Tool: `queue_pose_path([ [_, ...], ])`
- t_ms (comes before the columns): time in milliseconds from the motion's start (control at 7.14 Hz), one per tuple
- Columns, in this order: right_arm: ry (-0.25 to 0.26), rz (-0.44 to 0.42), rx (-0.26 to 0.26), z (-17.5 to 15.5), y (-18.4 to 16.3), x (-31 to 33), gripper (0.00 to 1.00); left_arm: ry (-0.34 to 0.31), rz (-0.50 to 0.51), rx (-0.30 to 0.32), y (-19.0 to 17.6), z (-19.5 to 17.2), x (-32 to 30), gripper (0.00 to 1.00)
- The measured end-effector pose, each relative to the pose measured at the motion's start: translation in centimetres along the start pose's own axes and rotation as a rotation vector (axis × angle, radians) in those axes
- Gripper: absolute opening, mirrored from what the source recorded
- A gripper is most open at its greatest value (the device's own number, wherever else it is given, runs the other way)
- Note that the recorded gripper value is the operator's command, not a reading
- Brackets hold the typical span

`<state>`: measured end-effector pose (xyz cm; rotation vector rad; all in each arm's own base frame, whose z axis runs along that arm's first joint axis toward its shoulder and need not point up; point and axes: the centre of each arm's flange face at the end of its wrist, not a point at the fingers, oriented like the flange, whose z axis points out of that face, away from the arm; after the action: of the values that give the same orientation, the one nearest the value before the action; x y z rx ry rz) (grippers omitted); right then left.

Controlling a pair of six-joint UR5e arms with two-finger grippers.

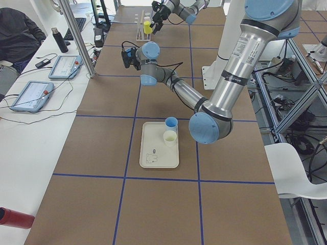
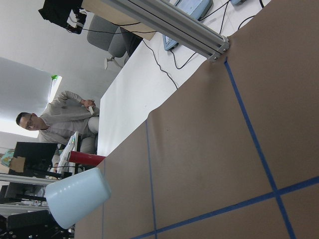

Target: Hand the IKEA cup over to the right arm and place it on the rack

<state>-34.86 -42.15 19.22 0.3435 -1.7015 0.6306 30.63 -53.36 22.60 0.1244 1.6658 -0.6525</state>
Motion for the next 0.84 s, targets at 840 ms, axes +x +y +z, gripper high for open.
queue_pose_path([
  [840, -0.172, 0.165, 0.013, 2.2, 2.0, -3.2, 1.00, 0.509, -0.510, -0.116, 6.0, 3.9, -0.3, 0.00],
])
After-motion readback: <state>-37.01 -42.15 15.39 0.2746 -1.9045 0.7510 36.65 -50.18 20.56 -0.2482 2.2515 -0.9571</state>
